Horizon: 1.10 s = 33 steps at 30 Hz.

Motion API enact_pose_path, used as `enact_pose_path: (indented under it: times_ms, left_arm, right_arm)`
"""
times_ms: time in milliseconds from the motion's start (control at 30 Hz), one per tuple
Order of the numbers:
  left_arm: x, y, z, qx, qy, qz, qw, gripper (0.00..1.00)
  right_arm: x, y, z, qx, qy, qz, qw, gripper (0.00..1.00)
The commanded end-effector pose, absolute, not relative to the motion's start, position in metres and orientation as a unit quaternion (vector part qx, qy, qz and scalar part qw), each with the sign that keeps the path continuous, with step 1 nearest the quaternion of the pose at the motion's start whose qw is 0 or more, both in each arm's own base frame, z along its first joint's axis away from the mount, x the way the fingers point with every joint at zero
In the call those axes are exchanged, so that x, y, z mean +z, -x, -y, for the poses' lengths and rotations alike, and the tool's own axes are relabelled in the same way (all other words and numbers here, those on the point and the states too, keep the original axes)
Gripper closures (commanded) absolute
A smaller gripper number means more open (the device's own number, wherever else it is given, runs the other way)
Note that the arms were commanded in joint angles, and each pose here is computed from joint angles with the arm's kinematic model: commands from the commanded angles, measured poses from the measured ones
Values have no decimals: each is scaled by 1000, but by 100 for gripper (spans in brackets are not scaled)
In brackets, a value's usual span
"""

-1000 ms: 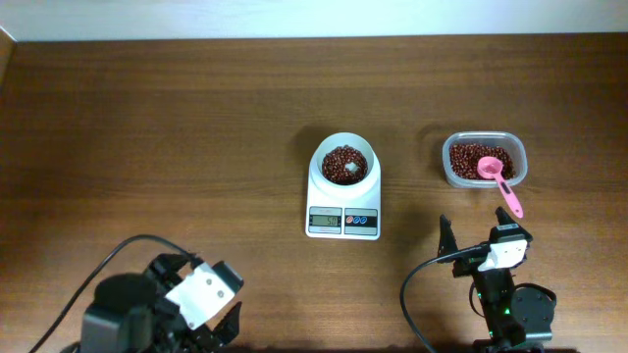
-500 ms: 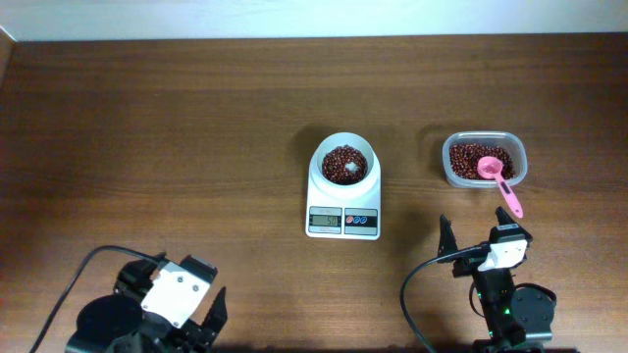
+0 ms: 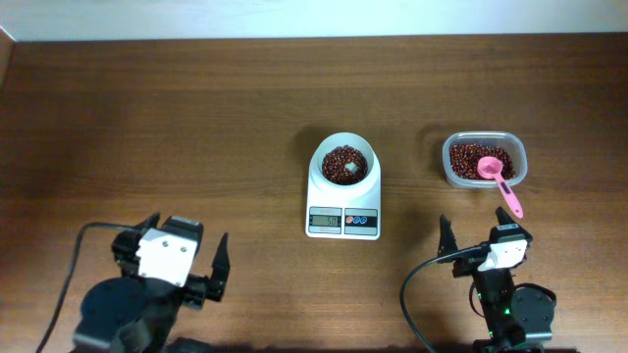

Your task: Scoop and weigh 50g on scale

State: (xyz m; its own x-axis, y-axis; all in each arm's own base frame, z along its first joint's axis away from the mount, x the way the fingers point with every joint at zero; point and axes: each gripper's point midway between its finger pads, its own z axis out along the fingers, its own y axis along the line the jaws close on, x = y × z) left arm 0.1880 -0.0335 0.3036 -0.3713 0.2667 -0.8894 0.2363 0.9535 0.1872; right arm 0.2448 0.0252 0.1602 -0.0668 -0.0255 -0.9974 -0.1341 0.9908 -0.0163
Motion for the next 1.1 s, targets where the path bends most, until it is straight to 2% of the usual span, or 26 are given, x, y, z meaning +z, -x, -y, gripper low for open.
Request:
enact_pose_path:
  times_ms: [0,200,367,467,800,1067]
  left_arm:
    - [283,-191,34,9,-142,-822,551,1]
    - [257,-183,31,2,-127,-771,624,1]
    - [236,-182,2,51,-65,-773,629,1]
    - [230,-183,5,41,-69,-778,623,1]
    - [208,-223,8,42,-64,-740,668,1]
    - [191,-240,9,42,-60,-715,696,1]
  right_arm:
    - [158,-245,-23,37,51,-729,681,1]
    - [158,-245,-23,37,51,-729,681,1]
    - [158,-245,-23,37,51,-729,681,1]
    - [158,-245,-23,37,51,-729,681,1]
    - [158,-245,-23,37,51,-729,681,1]
    - [158,-245,-23,37,51,-729,681,1]
